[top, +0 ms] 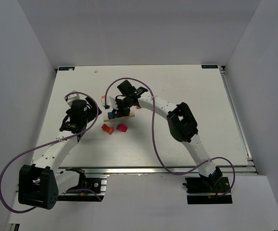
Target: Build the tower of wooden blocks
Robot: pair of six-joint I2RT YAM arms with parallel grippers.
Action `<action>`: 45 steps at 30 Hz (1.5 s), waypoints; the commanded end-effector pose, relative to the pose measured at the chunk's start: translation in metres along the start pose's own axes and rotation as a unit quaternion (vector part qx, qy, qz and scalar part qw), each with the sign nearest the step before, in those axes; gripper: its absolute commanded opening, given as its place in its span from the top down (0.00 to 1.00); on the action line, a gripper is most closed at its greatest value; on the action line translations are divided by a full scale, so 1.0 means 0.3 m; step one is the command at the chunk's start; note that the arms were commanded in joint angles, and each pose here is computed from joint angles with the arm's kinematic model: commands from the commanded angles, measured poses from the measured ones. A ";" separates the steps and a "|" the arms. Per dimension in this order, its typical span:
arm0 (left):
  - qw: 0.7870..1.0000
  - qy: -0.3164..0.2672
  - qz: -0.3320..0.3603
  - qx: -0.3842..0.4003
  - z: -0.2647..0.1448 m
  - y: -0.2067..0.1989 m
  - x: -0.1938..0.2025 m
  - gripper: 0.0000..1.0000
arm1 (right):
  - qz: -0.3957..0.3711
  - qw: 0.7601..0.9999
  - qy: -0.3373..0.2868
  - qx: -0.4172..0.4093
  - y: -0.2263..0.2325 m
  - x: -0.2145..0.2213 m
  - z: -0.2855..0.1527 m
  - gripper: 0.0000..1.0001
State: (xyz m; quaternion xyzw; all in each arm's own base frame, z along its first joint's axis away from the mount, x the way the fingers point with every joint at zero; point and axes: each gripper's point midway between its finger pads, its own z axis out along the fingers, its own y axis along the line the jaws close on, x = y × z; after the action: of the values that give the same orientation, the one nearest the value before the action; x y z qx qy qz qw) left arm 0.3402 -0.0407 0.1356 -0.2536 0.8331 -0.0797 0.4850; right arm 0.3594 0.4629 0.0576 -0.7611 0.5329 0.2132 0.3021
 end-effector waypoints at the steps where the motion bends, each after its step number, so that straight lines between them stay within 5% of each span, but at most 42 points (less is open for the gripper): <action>1: 1.000 -0.011 -0.004 0.000 -0.006 0.001 -0.019 0.02 | -0.010 1.000 -0.020 0.019 -0.045 -0.054 -0.001 0.75; 10: 1.000 -0.014 -0.005 0.003 -0.010 -0.002 -0.022 0.02 | -0.008 1.000 -0.019 0.019 -0.042 -0.051 0.005 0.74; 21: 1.000 -0.016 -0.004 -0.001 -0.006 0.004 -0.022 0.02 | -0.012 1.000 -0.010 0.022 -0.039 -0.038 0.002 0.57; 45: 1.000 -0.016 -0.005 -0.001 -0.008 0.003 -0.025 0.02 | -0.030 0.999 -0.016 0.016 -0.012 -0.068 -0.008 0.37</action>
State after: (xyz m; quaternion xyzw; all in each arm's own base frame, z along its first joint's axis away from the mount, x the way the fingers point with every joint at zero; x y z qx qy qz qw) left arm 0.3403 -0.0401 0.1357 -0.2544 0.8326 -0.0782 0.4857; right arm 0.3580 0.4693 0.0571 -0.7640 0.5272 0.2073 0.3088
